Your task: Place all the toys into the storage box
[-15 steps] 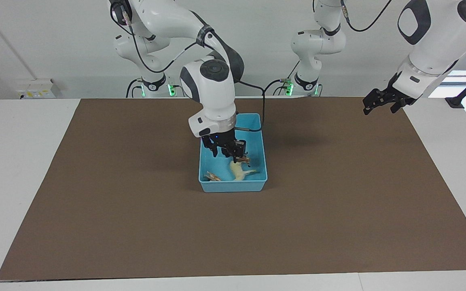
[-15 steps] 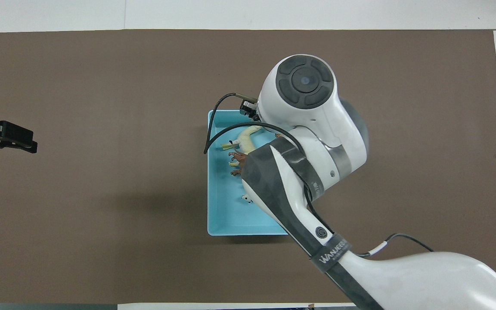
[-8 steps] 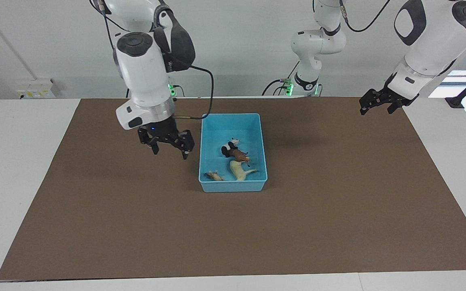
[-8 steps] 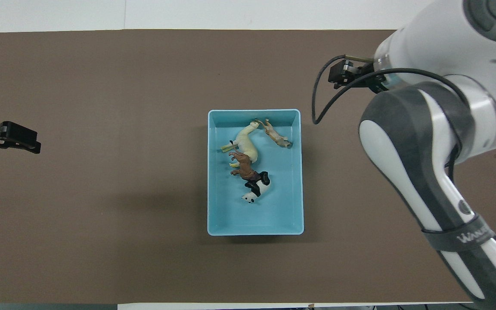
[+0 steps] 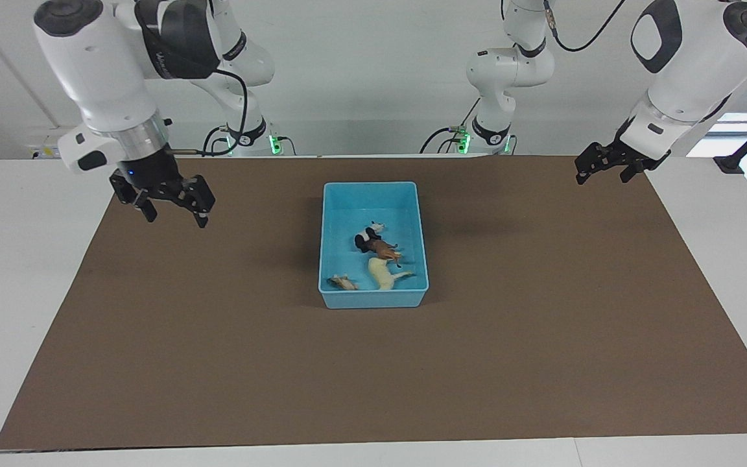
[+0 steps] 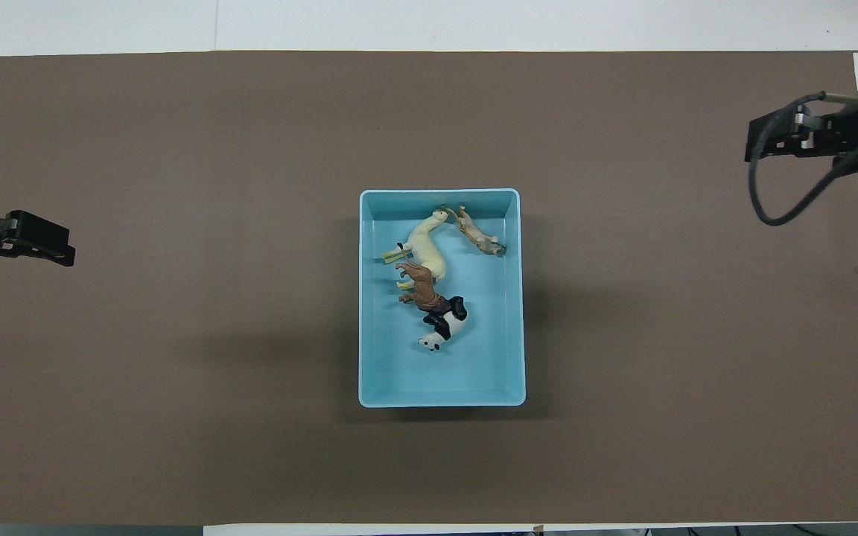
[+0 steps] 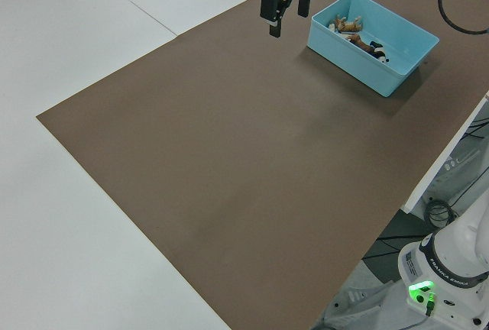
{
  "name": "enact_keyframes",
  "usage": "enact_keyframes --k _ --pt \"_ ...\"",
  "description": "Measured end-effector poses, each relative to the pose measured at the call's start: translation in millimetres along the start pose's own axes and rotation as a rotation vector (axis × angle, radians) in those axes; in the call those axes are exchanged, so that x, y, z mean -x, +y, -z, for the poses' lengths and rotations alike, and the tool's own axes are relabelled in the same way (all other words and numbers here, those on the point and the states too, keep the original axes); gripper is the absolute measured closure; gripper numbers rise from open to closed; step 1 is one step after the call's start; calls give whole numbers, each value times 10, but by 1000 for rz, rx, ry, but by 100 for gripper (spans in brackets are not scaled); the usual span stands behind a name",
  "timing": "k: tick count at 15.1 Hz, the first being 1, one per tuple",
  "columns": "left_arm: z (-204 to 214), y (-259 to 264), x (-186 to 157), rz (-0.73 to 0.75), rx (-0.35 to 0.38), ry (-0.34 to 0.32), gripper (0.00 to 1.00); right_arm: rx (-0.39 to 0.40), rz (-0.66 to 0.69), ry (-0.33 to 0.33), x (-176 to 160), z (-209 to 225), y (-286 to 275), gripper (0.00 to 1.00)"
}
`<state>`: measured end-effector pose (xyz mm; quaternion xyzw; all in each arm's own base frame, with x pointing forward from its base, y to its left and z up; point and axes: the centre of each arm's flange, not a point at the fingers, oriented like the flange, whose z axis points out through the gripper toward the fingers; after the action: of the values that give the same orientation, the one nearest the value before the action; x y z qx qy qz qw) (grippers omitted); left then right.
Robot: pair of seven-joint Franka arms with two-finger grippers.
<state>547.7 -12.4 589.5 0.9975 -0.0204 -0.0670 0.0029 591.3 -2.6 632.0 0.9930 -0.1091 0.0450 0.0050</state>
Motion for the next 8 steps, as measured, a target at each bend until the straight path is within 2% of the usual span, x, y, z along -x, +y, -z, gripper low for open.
enact_keyframes --k 4,8 --pt "-10 69 -3 -13 -1 -1 0 20 23 -80 173 100 363 0" --pt "9 114 -25 -18 16 20 0 23 38 -89 264 -154 287 0"
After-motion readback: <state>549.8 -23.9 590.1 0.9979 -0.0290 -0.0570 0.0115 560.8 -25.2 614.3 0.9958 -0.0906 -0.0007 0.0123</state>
